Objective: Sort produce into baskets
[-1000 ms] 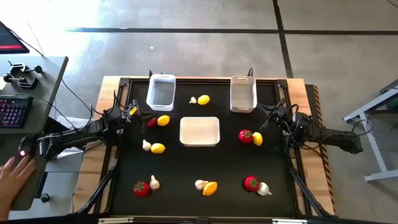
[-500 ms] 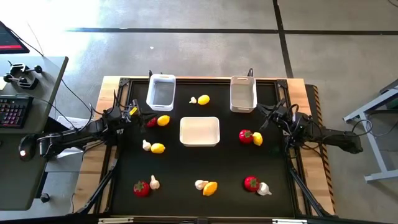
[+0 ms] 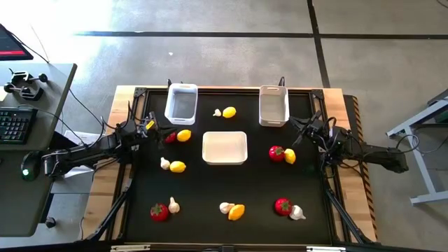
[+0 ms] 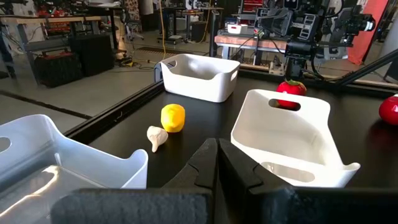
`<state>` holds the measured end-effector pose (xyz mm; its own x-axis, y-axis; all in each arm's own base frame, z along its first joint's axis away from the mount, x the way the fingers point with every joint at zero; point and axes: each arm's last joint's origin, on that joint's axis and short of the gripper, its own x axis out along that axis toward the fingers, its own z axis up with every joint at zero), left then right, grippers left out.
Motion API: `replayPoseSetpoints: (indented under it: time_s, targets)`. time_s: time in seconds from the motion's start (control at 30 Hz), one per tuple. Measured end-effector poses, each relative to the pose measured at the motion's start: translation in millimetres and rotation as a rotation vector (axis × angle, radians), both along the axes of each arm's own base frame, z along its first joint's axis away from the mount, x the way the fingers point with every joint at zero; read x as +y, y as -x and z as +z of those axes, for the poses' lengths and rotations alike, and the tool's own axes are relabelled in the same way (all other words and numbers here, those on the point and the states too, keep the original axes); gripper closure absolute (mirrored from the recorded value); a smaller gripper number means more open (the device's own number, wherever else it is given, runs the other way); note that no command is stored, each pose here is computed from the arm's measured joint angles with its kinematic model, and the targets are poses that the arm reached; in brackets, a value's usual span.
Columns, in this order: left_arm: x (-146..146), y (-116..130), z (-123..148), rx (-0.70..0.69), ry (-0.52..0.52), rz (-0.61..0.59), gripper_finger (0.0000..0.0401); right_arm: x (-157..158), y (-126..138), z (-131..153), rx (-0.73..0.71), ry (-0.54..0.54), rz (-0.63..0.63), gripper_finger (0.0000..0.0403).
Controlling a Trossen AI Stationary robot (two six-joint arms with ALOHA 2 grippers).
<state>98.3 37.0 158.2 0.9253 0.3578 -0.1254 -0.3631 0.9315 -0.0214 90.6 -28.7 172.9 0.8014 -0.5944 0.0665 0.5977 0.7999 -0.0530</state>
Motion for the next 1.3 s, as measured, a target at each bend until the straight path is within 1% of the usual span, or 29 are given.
replayPoseSetpoints:
  time_s: [1.17, 1.23, 1.3]
  targets:
    - [0.0, -0.1, 0.9, -0.008, -0.003, 0.0, 0.0401, 0.0, 0.0, 0.0, 0.0, 0.0, 0.0, 0.0403]
    - [0.0, -0.1, 0.7, -0.012, 0.012, 0.001, 0.0401, 0.0, 0.0, 0.1, 0.0, 0.0, 0.0, 0.0403]
    - [0.0, -0.1, 0.7, -0.026, 0.047, 0.006, 0.0401, 0.0, 0.0, 0.0, 0.0, 0.0, 0.0, 0.0403]
